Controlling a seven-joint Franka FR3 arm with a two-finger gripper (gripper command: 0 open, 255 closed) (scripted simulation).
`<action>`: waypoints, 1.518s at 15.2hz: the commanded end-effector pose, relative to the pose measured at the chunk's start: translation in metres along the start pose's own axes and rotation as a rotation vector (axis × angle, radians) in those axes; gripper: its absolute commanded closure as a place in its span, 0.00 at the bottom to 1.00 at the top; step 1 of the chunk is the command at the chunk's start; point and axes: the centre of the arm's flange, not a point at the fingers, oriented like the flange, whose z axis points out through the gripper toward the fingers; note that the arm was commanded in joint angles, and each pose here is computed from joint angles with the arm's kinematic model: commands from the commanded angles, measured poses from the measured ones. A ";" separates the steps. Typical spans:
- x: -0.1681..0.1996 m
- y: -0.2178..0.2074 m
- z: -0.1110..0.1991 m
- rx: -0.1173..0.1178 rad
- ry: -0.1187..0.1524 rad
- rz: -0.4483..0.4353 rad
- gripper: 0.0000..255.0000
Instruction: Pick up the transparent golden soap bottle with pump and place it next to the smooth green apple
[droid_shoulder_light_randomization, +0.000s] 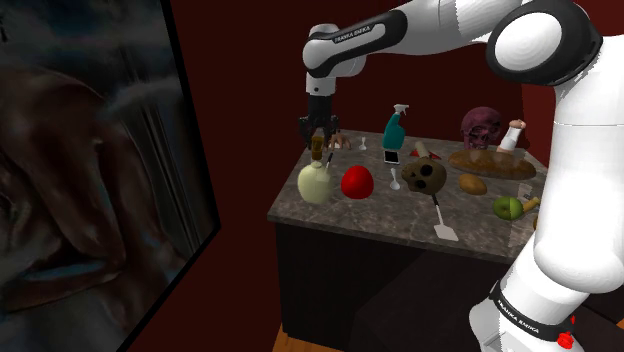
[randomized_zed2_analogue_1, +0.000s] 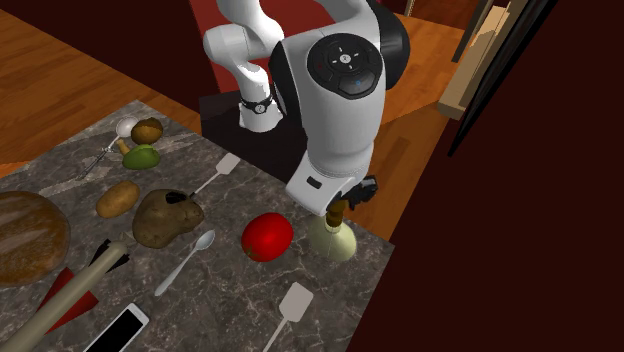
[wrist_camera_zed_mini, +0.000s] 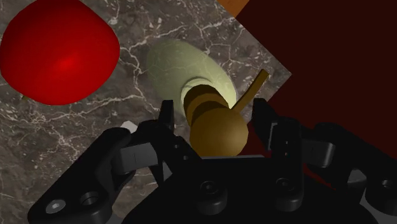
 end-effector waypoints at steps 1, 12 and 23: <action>0.000 0.000 0.000 0.000 0.000 0.000 1.00; -0.002 -0.001 -0.016 0.000 0.000 0.000 1.00; -0.008 -0.005 -0.073 0.000 0.000 0.000 1.00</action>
